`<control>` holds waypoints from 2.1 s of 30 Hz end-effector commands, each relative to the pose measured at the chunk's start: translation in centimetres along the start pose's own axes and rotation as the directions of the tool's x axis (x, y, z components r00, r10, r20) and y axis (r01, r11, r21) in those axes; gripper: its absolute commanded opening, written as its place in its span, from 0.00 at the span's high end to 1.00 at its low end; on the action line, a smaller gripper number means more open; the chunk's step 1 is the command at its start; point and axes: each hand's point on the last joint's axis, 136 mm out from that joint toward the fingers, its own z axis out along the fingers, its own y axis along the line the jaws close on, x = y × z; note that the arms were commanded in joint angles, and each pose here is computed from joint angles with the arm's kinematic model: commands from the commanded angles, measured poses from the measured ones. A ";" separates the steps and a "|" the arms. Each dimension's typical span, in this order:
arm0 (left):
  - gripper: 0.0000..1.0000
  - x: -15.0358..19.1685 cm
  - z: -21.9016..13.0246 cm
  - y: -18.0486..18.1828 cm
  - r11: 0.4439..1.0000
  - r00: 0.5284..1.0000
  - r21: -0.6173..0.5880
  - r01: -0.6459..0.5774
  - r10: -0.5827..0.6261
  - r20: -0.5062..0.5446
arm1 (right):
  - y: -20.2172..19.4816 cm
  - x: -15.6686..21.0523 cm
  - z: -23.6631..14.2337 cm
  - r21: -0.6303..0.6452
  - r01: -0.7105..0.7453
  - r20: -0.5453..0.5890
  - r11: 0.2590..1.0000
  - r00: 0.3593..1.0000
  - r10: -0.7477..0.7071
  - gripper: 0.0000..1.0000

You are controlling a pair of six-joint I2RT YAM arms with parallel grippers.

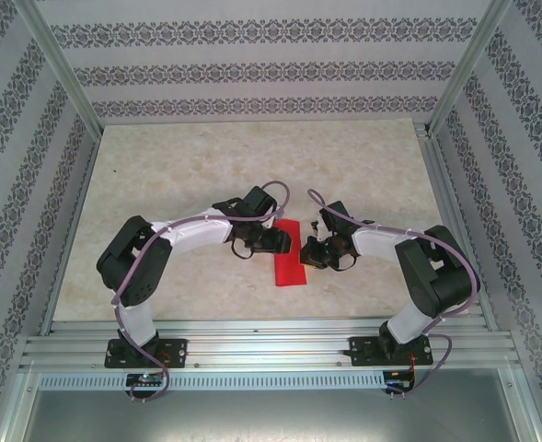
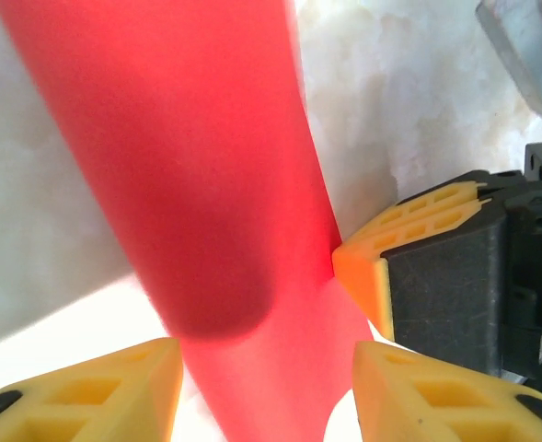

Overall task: Fold a paper plane with a square sheet of paper (fold left side to right side)
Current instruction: Hold the square sheet of paper at the center of the table.

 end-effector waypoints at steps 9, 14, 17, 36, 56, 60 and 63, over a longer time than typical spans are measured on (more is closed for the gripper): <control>0.62 -1.2 -2.1 -5.4 0.962 0.996 0.260 -0.086 0.073 0.059 | -3.9 1.2 1.0 0.173 -0.016 -0.026 0.985 0.999 0.020 0.88; 0.63 -0.7 0.2 -4.8 0.962 0.999 0.269 -0.054 0.053 0.012 | -4.0 1.2 1.0 0.178 -0.017 -0.026 0.984 0.999 0.022 0.88; 0.63 -0.5 1.2 -4.2 0.965 0.999 0.261 -0.037 0.041 -0.010 | -4.0 1.3 1.0 0.181 -0.017 -0.027 0.983 0.999 0.022 0.88; 0.68 2.1 5.0 3.4 1.000 0.995 -0.015 0.008 -0.010 -0.100 | -4.5 1.5 0.9 0.208 -0.010 -0.035 0.978 0.999 0.018 0.88; 0.68 4.0 6.1 4.2 0.999 0.991 0.002 0.032 -0.031 -0.133 | 4.6 -0.2 -2.4 -0.124 0.074 0.078 0.990 0.995 -0.064 0.87; 0.68 4.1 6.1 4.3 0.999 0.990 -0.002 0.032 -0.032 -0.135 | 4.3 1.4 -0.9 -0.126 0.034 0.031 0.991 0.999 -0.031 0.87; 0.68 4.1 6.1 4.4 0.999 0.990 -0.008 0.033 -0.034 -0.135 | 2.7 2.6 0.0 -0.079 0.008 -0.004 0.997 1.000 -0.009 0.87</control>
